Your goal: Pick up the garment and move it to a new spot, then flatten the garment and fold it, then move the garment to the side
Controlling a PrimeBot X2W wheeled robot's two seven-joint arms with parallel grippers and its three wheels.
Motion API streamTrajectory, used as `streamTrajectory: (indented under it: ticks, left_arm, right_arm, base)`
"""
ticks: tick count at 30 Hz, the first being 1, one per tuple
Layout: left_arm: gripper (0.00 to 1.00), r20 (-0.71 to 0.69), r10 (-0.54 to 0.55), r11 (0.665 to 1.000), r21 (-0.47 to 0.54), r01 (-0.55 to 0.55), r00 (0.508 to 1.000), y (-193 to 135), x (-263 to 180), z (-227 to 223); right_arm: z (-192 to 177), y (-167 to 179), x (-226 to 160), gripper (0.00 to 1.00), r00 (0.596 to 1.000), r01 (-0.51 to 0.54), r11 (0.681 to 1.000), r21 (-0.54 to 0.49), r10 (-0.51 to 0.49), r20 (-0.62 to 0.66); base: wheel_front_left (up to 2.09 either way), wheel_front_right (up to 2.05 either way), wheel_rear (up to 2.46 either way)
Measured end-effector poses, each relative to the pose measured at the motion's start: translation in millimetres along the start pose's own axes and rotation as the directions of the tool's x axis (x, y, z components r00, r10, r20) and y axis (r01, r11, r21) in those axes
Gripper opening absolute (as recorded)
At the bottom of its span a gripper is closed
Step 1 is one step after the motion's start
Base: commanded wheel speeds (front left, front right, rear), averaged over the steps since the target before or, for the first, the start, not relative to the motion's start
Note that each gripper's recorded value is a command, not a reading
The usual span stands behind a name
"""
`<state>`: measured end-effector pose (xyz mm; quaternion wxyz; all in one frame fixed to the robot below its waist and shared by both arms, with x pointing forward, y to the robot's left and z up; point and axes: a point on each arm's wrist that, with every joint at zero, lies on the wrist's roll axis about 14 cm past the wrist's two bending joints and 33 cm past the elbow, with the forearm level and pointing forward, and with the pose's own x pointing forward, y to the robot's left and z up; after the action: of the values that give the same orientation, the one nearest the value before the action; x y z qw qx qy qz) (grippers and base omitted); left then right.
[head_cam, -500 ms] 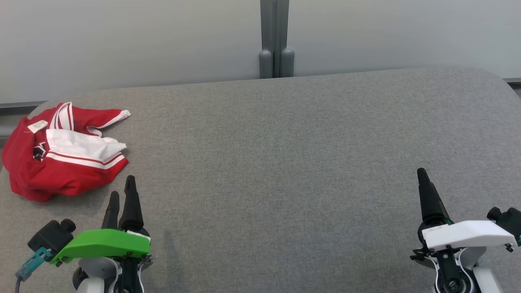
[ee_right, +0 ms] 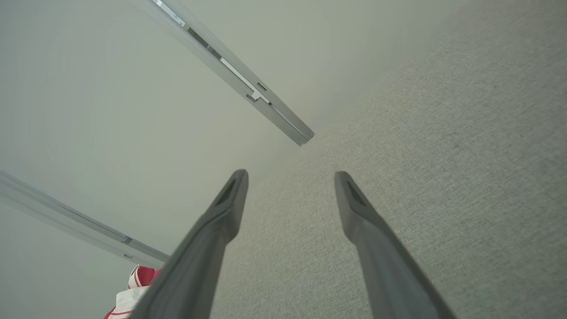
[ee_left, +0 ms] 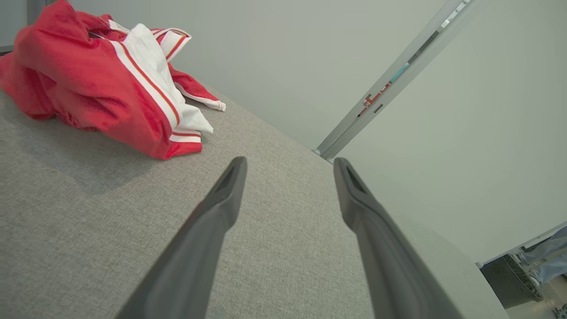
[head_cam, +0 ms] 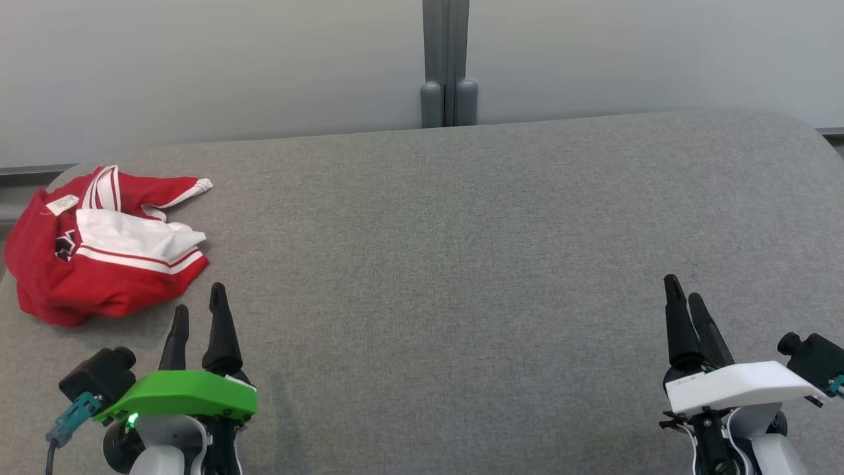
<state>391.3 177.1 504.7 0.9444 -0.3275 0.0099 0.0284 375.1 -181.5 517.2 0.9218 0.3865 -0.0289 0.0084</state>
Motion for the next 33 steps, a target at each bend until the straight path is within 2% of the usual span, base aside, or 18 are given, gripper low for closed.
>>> streamTrajectory:
  ticks: [16, 24, 33]
  left_arm:
    - [1.00, 0.031, -0.018, 0.981, 0.196, 0.011, 0.999, -2.7, 0.0, 2.7]
    - [1.00, 0.025, -0.009, 0.954, 0.300, 0.001, 1.000, 2.9, -1.6, -1.7]
    - [1.00, 0.012, -0.001, 0.918, 0.397, -0.004, 1.000, 6.3, -2.0, -5.8]
  right_arm:
    - [-3.8, 7.2, -2.6, 1.00, 0.999, -0.036, 0.985, -0.169, 0.036, -0.001]
    - [-7.9, 11.2, -3.9, 1.00, 0.998, -0.058, 0.966, -0.250, 0.057, -0.011]
    - [-9.5, 15.6, -4.0, 1.00, 0.996, -0.087, 0.932, -0.352, 0.086, -0.020]
  base:
    - [0.00, 0.00, 0.00]
    - [0.00, 0.00, 0.00]
    - [0.00, 0.00, 0.00]
